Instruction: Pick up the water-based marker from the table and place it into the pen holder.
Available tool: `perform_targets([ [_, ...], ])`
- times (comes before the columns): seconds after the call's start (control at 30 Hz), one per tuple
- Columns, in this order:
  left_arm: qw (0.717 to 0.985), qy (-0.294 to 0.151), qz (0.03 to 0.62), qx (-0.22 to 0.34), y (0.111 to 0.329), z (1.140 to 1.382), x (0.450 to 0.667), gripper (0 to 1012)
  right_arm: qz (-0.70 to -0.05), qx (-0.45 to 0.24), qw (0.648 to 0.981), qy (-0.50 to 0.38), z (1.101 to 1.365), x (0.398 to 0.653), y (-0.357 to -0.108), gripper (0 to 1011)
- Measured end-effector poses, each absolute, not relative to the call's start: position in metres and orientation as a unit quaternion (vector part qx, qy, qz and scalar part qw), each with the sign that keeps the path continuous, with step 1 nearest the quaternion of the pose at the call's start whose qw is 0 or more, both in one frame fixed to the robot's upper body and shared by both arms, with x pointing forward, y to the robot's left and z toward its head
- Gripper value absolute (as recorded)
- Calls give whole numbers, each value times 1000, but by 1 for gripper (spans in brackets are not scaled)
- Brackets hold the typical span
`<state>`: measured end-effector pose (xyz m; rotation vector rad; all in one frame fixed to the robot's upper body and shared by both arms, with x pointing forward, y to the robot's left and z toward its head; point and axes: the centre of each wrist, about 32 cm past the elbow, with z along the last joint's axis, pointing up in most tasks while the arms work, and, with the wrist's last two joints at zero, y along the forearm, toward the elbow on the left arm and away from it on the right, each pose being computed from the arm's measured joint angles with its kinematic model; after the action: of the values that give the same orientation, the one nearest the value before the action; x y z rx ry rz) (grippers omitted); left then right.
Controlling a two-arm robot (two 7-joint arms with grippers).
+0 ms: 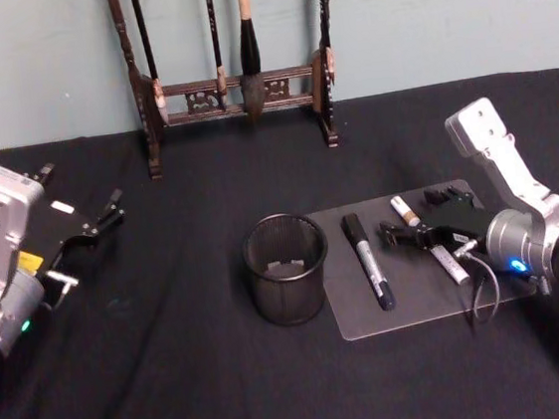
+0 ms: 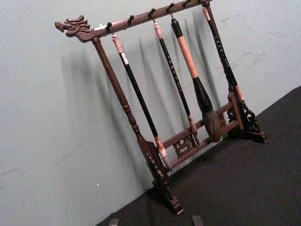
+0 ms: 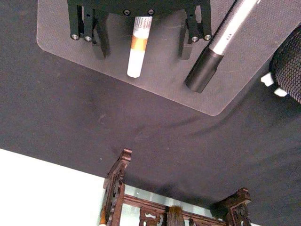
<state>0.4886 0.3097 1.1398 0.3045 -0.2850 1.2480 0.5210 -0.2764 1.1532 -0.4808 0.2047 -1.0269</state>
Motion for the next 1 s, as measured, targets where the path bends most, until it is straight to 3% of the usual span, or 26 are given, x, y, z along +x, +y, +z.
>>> perform_targets([
  [1.0, 791, -132, 580, 142, 310, 1140, 489, 1001, -484, -230, 838, 108, 1147, 514, -279, 1000],
])
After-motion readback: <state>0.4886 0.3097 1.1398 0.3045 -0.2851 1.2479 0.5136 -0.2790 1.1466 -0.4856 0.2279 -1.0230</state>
